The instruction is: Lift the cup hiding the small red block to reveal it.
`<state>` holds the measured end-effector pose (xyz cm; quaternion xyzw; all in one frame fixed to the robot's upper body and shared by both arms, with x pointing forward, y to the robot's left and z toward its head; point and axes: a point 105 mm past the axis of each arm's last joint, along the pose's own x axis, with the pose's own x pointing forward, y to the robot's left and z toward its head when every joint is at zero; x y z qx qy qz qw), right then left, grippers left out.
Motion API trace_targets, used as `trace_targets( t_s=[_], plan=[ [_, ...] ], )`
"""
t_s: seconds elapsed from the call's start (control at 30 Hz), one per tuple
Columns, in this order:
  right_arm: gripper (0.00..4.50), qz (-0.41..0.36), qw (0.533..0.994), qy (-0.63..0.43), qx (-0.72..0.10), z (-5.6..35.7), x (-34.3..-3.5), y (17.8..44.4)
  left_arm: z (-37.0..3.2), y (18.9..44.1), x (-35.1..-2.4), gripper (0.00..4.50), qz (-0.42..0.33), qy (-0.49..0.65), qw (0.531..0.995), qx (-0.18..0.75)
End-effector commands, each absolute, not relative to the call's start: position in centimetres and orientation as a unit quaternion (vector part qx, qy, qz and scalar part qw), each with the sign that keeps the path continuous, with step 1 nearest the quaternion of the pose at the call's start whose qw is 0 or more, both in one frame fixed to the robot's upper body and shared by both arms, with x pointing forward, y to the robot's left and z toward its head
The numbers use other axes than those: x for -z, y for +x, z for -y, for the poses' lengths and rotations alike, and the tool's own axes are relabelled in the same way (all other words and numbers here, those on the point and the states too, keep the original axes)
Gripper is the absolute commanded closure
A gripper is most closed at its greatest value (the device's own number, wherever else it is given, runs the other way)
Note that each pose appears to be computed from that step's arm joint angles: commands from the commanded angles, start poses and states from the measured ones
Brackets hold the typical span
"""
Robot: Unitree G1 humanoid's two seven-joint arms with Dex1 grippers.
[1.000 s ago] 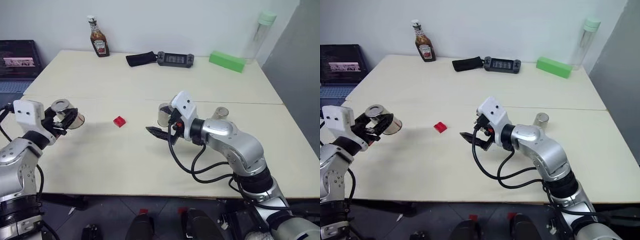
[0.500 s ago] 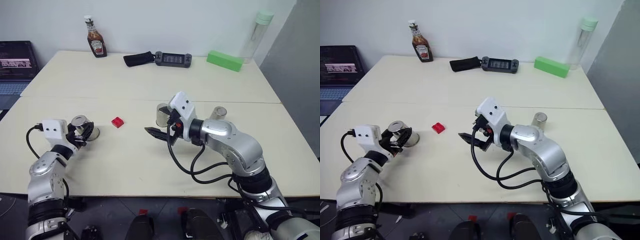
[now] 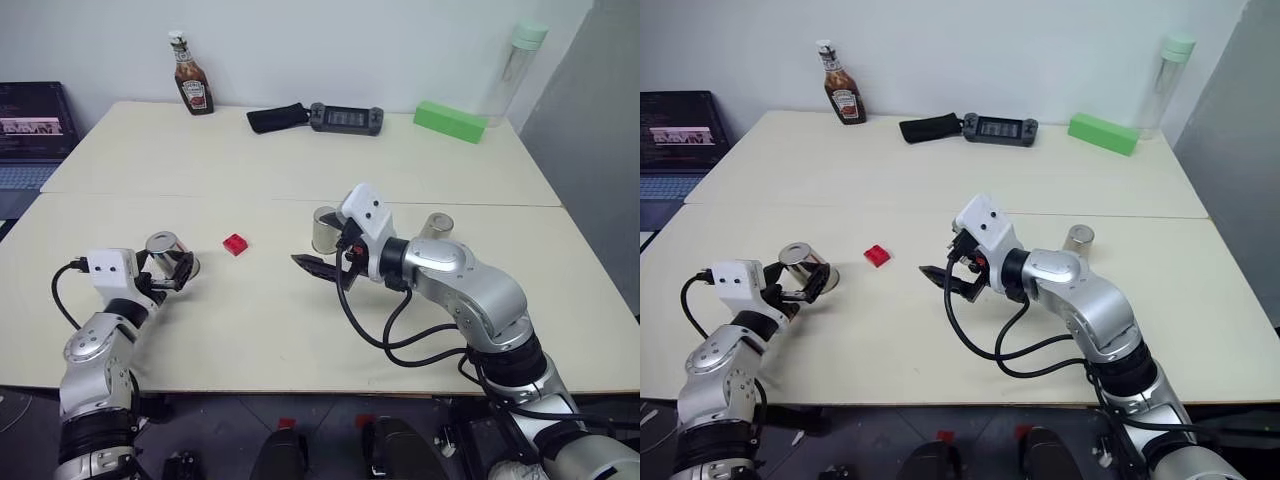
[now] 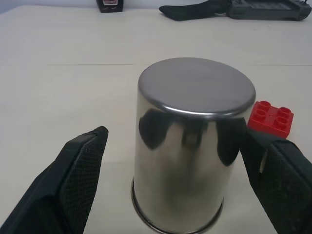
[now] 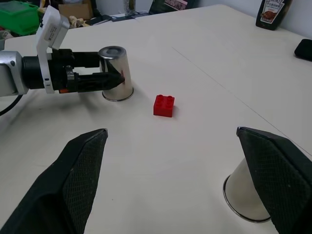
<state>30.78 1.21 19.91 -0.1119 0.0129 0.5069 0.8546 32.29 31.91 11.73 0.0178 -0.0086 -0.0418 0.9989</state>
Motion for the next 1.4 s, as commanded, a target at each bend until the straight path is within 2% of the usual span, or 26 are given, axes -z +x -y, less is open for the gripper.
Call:
trace_targets(
  t_s=[0.03,0.2,0.3,0.43,0.53,0.7,0.87,1.1,1.27,1.33,1.4],
  plan=[
    [0.0,0.016,0.85,-0.116,-0.514,-1.2,-21.1,30.2,-31.6,30.1,-16.9,0.01,0.059,0.046,0.994,0.084],
    [0.0,0.013,0.85,-0.115,-0.514,-1.0,-21.0,30.3,-31.1,28.6,-20.9,0.01,0.063,0.064,0.989,0.118],
    [0.0,0.01,0.845,-0.114,-0.522,-1.1,-20.9,30.1,-30.3,28.5,-22.1,0.01,0.034,0.084,0.983,0.158],
    [0.0,0.009,0.845,-0.115,-0.522,-1.1,-20.8,30.2,-29.1,28.8,-21.4,0.01,0.001,0.078,0.978,0.193],
    [0.0,0.011,0.848,-0.114,-0.518,-0.9,-20.9,30.4,-29.0,29.0,-21.1,0.01,0.003,0.065,0.978,0.196],
    [0.0,0.012,0.854,-0.11,-0.508,0.6,-21.3,30.7,-27.8,28.4,-21.0,0.01,-0.023,0.072,0.966,0.246],
    [0.0,0.024,0.852,-0.099,-0.514,4.0,-22.5,30.7,-28.0,27.7,-21.7,0.01,-0.051,0.095,0.956,0.274],
    [0.0,-0.004,0.848,-0.116,-0.516,8.5,-21.5,29.6,-29.5,27.2,-21.5,0.01,-0.065,0.103,0.957,0.264],
    [0.0,-0.013,0.888,-0.104,-0.448,17.3,-22.8,28.9,-29.3,26.8,-21.0,0.01,-0.068,0.09,0.955,0.274],
    [0.0,-0.012,0.896,-0.097,-0.433,18.9,-23.2,28.5,-29.0,26.7,-20.7,0.01,-0.072,0.084,0.953,0.283],
    [0.0,-0.032,0.894,-0.109,-0.434,19.3,-22.2,28.1,-28.6,26.7,-20.2,0.01,-0.079,0.084,0.949,0.292]
  ],
)
